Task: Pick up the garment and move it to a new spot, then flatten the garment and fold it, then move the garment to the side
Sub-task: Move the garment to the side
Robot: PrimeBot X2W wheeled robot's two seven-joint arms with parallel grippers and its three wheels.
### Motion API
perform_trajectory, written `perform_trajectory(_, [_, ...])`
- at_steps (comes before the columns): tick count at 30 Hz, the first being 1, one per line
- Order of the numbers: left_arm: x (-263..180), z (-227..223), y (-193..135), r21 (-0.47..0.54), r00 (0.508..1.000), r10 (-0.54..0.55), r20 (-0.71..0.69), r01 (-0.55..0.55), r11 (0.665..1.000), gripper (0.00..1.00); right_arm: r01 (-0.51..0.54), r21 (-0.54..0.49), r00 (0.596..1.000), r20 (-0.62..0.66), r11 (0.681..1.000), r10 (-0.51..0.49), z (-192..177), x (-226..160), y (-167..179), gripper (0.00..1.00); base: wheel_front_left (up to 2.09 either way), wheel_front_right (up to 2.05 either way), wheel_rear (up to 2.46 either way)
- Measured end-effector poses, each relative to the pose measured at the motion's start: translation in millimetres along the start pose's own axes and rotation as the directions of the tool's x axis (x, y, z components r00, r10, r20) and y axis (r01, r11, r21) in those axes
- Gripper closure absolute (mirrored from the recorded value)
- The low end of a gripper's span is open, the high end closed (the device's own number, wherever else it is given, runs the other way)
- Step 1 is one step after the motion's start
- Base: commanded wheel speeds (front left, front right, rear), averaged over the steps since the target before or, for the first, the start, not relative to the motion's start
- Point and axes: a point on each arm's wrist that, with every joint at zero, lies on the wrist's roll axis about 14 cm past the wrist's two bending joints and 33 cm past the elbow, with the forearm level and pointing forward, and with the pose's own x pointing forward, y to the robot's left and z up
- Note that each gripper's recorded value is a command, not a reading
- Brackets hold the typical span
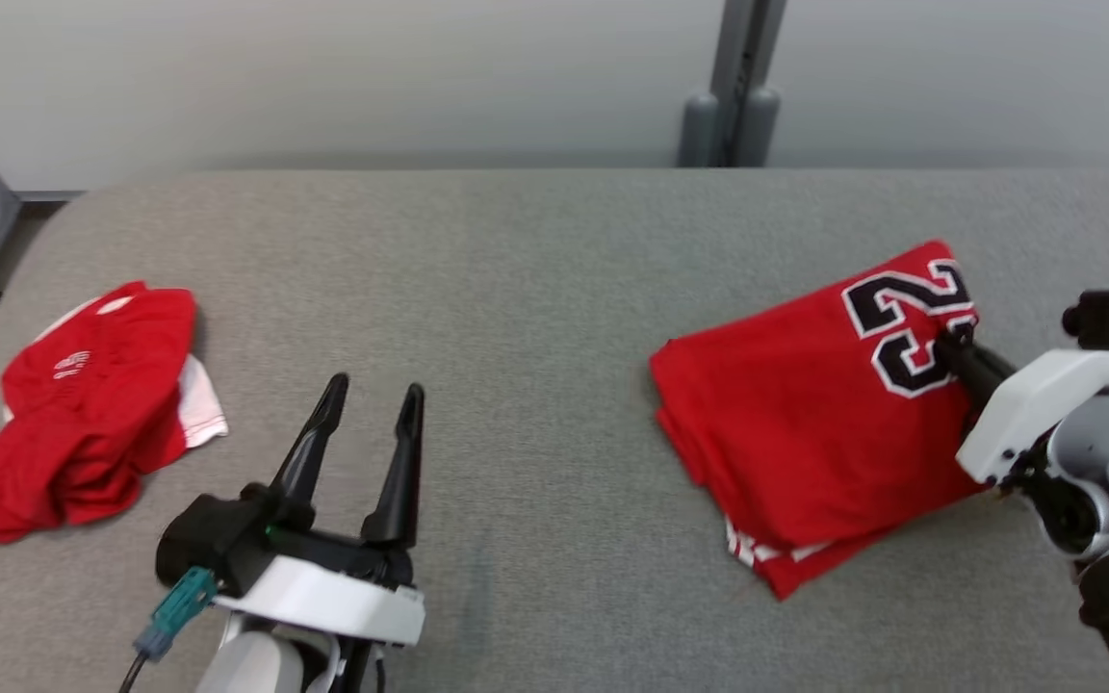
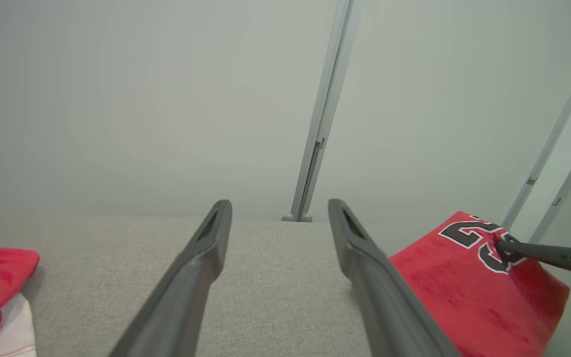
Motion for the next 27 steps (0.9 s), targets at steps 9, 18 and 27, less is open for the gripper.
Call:
perform_trajectory(9, [47,-33,-60,-0.028,0.976,-0.208,-0.057,0.207,0.978,0.0,0.13,-0.03,0.987,0.098,0.991,-0.126,37,-6,-64,1.0,0.0,0.0,0.0])
perform_trajectory(18, [72,-75,-103,-0.073,0.926,-0.358,-0.123,0.351,0.933,0.0,0.273,-0.046,0.954,0.142,0.961,-0.265,50,-16,-126,1.0,0.0,0.0,0.0])
perform_trajectory(27, [89,-109,-115,-0.104,0.891,-0.42,-0.174,0.407,0.907,0.0,0.415,-0.15,0.907,0.14,0.897,-0.397,57,-18,-187,1.0,0.0,0.0,0.0])
